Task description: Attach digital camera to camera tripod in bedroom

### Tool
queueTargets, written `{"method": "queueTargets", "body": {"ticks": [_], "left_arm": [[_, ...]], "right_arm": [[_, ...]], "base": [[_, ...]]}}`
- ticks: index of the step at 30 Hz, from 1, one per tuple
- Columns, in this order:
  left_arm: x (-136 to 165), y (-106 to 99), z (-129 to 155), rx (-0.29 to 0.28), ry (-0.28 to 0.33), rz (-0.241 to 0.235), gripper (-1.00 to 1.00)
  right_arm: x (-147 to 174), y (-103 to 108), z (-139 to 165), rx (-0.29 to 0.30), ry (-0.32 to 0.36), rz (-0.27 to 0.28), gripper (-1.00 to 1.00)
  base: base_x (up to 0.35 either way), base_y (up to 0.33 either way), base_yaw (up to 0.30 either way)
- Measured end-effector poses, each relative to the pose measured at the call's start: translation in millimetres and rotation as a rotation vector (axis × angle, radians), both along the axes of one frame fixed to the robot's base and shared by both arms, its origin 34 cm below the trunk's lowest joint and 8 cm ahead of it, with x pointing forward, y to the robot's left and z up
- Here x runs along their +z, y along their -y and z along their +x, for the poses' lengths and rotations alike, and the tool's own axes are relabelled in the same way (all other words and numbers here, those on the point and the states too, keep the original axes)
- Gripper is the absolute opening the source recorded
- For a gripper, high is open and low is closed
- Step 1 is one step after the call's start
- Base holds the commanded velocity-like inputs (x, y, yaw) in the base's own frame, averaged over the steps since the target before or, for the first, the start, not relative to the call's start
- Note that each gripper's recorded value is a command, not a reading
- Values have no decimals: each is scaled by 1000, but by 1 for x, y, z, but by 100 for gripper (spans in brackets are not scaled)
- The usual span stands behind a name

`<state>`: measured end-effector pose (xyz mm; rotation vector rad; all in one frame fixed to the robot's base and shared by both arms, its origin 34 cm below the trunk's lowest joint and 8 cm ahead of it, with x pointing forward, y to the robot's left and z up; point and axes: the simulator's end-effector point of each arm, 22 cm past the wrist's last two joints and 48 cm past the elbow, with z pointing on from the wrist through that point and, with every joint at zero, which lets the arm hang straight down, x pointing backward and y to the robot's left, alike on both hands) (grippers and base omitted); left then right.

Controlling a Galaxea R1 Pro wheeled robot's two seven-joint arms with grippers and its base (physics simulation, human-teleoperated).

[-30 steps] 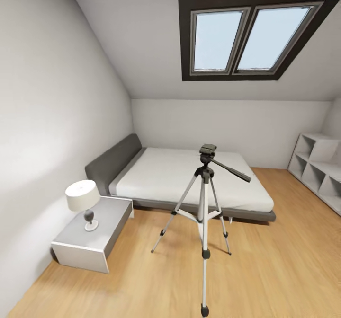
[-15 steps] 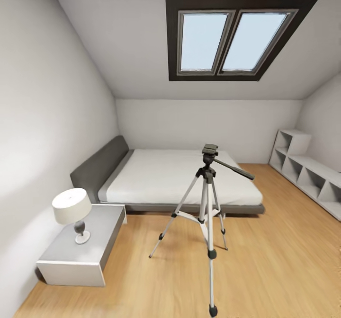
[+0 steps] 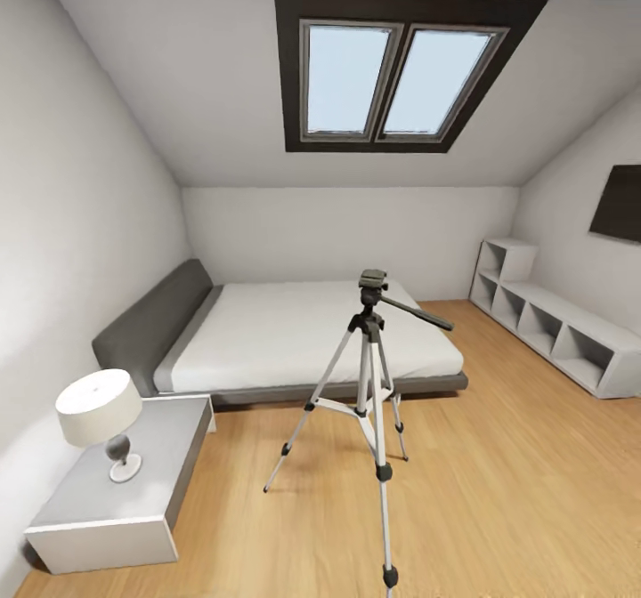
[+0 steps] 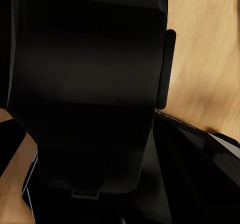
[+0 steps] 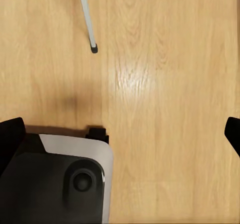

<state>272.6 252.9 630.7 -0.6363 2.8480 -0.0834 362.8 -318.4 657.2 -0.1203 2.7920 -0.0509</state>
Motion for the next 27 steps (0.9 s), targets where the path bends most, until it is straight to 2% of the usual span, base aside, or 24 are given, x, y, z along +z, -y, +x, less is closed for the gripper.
{"method": "queueTargets", "body": {"ticks": [27], "left_arm": [[0,0,0,0,0,1,-100]], "right_arm": [[0,0,0,0,-1,0,100]], "base": [[0,1,-234]]}}
